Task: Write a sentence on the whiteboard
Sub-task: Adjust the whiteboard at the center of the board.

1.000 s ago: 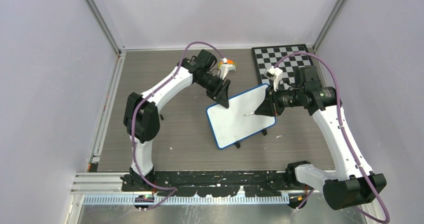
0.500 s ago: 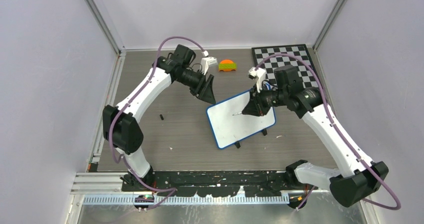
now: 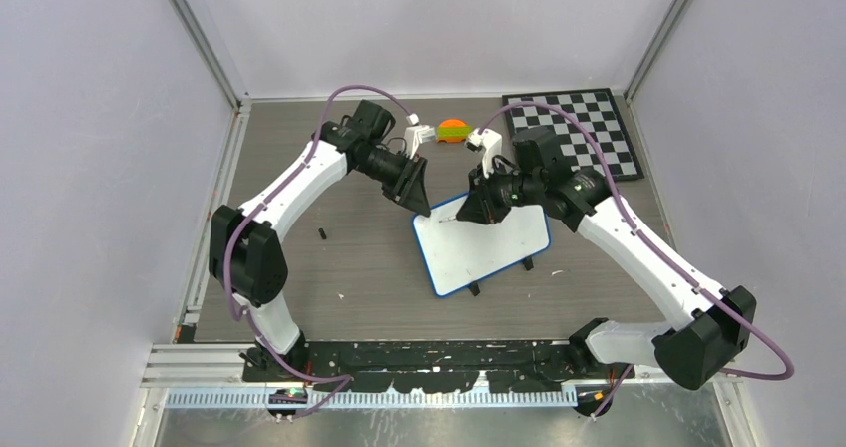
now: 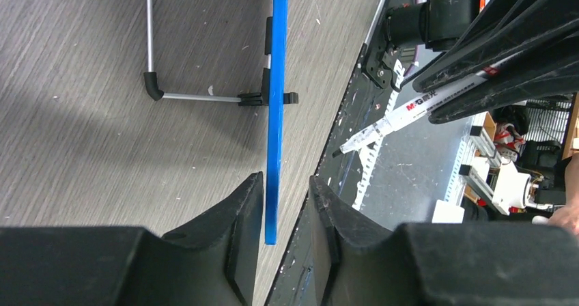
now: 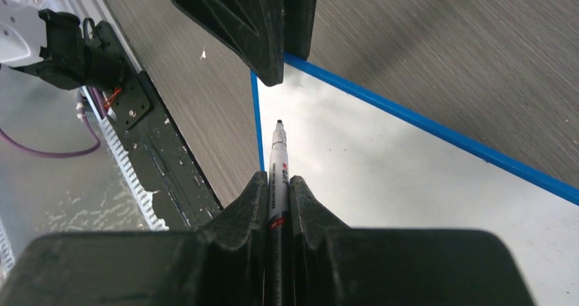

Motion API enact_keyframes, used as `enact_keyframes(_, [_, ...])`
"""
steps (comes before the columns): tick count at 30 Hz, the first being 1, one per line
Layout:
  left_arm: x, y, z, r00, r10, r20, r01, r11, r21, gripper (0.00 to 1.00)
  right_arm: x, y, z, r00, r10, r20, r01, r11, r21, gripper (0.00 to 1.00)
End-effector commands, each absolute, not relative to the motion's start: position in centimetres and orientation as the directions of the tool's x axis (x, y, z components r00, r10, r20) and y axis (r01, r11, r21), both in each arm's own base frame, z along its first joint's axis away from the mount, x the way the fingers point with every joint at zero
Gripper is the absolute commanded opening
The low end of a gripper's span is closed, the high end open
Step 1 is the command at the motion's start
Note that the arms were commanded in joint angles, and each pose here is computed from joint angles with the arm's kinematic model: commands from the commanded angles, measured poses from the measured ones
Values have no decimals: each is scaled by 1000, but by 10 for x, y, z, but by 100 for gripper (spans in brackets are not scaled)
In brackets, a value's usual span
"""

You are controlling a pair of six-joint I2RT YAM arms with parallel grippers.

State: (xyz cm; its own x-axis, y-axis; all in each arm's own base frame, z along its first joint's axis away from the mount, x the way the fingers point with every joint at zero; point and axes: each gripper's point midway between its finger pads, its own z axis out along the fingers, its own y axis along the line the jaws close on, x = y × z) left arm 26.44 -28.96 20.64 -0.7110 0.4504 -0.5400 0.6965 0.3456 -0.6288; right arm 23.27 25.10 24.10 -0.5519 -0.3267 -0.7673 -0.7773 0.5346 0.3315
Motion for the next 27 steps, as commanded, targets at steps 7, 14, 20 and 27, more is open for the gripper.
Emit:
enact_keyframes(7, [266, -292, 214, -698, 424, -577, 710, 307, -634, 29, 255, 250, 285, -512, -251, -822, -733, 627, 265, 0])
enact_keyframes(14, [270, -294, 220, -706, 400, -584, 703, 292, -649, 29, 242, 238, 318, -537, -197, -820, -699, 648, 303, 0])
enact_keyframes(20, [274, -303, 217, -719, 390, -575, 690, 301, -659, 36, 213, 233, 306, -533, -288, -795, -763, 569, 305, 0])
enact_keyframes(27, [265, -321, 200, -687, 430, -586, 721, 305, -622, 35, 189, 208, 309, -492, -321, -809, -790, 554, 261, 0])
